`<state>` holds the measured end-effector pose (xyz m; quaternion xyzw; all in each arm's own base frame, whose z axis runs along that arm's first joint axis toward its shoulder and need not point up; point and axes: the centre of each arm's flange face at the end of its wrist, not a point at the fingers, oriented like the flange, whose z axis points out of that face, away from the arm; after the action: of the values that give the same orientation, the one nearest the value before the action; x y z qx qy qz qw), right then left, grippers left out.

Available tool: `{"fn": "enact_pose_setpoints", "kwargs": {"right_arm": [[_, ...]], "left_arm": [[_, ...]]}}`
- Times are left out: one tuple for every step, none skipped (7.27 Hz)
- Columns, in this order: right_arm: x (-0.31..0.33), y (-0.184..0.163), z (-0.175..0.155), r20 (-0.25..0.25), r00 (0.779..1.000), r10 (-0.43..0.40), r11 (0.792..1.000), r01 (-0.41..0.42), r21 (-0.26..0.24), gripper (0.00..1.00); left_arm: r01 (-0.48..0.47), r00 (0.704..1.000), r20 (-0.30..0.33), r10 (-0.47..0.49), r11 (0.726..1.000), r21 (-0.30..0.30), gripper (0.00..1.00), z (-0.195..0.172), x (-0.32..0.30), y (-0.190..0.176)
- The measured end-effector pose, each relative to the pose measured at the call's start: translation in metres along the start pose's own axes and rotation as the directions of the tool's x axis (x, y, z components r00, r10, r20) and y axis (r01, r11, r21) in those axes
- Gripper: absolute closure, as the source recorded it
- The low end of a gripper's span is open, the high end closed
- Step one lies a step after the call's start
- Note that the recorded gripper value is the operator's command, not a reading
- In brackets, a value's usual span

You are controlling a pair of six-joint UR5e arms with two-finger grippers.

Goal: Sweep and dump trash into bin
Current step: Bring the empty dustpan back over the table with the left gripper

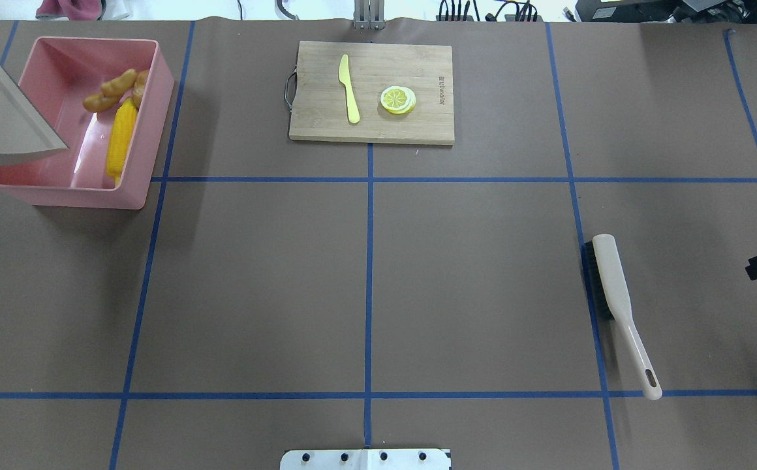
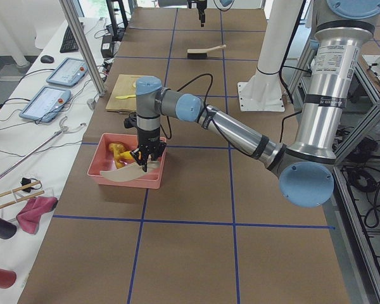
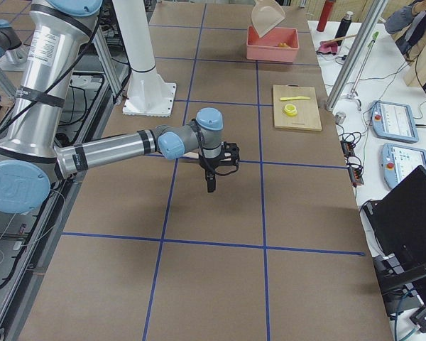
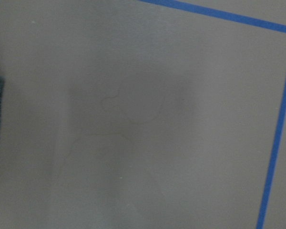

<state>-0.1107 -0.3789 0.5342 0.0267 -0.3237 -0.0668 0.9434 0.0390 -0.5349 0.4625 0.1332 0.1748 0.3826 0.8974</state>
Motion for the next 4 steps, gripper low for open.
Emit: {"fn": "enact_pose_setpoints", "kwargs": {"right_arm": [[0.034, -0.002, 0.001, -0.023, 0.998, 0.062, 0.998, -0.062, 0.001, 0.00], [0.071, -0.002, 0.008, -0.037, 0.992, 0.117, 0.993, -0.117, -0.005, 0.00], [0.107, 0.001, 0.017, -0.033, 0.991, 0.132, 0.991, -0.133, -0.020, 0.00], [0.138, 0.004, 0.019, -0.011, 0.990, 0.138, 0.990, -0.138, -0.024, 0.00]], "left_arm": [[-0.022, 1.000, 0.011, 0.023, 1.000, -0.011, 1.00, -0.005, 0.002, 0.003], [-0.029, 0.999, 0.019, 0.029, 1.000, -0.011, 1.00, -0.010, 0.002, 0.008], [-0.032, 0.999, 0.028, 0.032, 0.999, -0.007, 1.00, -0.019, 0.000, 0.017], [-0.040, 0.998, 0.044, 0.040, 0.999, 0.007, 1.00, -0.035, -0.006, 0.029]]}}
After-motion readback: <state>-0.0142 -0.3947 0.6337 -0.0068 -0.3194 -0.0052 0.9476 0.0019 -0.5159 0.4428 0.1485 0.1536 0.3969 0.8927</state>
